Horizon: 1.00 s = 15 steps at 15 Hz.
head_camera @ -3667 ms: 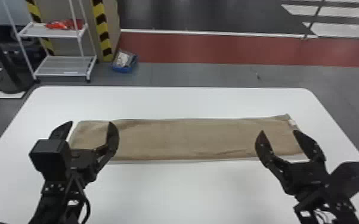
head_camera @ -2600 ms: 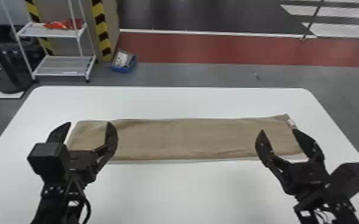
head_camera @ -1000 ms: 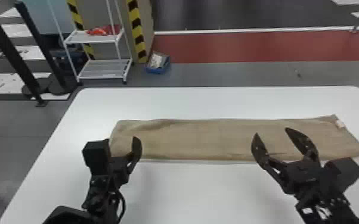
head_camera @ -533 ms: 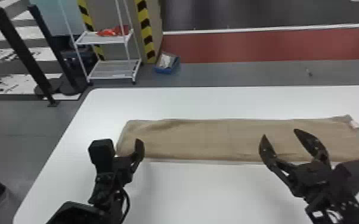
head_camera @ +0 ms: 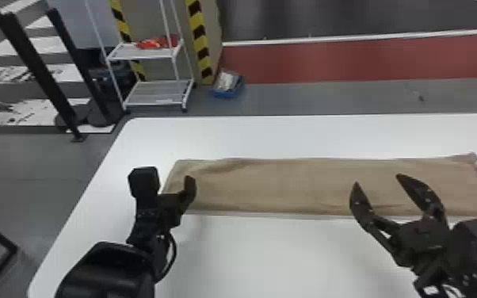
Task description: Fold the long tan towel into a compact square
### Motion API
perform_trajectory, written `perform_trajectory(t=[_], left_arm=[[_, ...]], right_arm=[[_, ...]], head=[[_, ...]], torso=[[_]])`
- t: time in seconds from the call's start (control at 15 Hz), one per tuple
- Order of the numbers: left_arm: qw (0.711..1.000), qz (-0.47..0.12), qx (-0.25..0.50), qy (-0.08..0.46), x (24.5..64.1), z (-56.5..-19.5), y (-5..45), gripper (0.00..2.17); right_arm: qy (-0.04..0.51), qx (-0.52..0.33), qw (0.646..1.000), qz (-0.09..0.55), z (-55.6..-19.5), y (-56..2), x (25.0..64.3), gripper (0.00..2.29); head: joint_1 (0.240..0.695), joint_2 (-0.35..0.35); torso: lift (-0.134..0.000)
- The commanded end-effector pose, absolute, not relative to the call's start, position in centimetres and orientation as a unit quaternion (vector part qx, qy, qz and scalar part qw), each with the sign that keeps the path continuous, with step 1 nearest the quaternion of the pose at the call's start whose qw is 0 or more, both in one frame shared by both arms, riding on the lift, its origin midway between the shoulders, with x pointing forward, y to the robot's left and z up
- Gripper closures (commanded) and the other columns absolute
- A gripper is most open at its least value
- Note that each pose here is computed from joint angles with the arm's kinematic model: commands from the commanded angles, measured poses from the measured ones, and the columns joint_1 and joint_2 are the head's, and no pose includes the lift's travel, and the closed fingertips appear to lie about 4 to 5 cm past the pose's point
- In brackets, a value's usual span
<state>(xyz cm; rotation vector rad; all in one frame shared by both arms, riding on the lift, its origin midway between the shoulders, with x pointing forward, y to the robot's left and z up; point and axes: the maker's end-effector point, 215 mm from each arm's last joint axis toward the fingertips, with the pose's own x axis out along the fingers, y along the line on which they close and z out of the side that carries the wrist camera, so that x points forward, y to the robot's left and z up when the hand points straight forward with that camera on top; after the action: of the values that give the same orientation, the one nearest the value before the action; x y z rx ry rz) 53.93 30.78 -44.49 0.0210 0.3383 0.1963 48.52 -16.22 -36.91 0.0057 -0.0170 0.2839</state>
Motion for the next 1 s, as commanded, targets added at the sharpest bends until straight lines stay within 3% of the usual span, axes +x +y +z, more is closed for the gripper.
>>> perform_trajectory(t=[0.0, 0.6, 0.73, 0.93], left_arm=[[0.979, 0.100, 0.014, 0.179, 54.0, -45.6, 31.3, 0.30], [0.976, 0.107, 0.016, 0.189, 54.6, -46.3, 32.3, 0.42], [0.974, 0.105, 0.015, 0.199, 54.4, -46.9, 32.1, 0.72], [0.969, 0.101, 0.021, 0.226, 53.8, -48.3, 32.1, 0.73]], right_arm=[[-0.011, 0.003, 0.990, 0.143, -36.7, -16.0, 48.4, 0.19], [-0.025, 0.008, 0.989, 0.147, -35.0, -15.2, 48.1, 0.19], [-0.025, 0.008, 0.989, 0.147, -35.0, -15.2, 48.1, 0.19], [-0.025, 0.008, 0.989, 0.148, -34.9, -15.1, 48.1, 0.19]], head=[[0.695, 0.156], [0.695, 0.182], [0.695, 0.182], [0.695, 0.182]], torso=[[-0.124], [-0.124], [-0.124], [-0.124]])
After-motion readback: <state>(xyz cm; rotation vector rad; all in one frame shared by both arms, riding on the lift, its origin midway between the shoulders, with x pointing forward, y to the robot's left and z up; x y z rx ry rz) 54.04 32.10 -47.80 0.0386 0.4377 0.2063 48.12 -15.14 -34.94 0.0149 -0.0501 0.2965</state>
